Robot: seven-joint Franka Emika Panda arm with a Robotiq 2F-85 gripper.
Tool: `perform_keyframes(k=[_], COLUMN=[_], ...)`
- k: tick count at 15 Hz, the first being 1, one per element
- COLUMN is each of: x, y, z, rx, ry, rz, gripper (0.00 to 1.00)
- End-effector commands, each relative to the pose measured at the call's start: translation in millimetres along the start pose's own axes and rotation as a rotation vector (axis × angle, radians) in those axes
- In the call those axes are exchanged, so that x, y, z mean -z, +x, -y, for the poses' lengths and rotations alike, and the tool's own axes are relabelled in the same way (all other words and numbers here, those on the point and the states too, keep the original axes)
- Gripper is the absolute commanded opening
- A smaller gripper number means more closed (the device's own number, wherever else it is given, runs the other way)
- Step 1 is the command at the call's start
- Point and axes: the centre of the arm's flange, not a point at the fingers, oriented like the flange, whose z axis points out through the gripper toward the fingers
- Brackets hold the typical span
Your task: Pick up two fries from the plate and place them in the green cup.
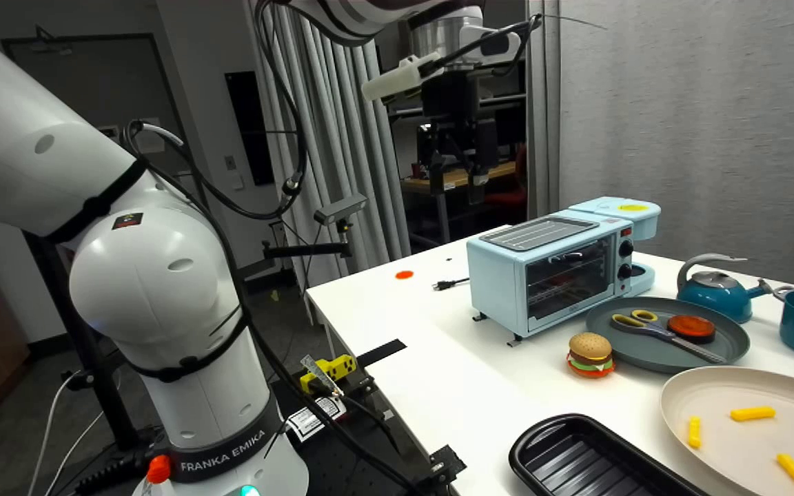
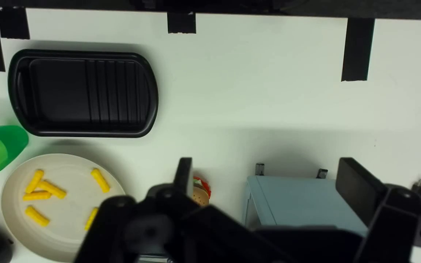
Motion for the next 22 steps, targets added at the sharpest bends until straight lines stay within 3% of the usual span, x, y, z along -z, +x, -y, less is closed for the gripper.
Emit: perform_keyframes(k=[1,15,22], x=[0.0,-1.7,-13.7], y=[0.0,5.1,39.8], z=[0.0,-2.2,-41.0], rx=[0.000,-0.015,-0.114], ry=[0.000,-0.001,0.008], rz=[0.000,-0.001,0.013], gripper=[1.00,1.00,1.00])
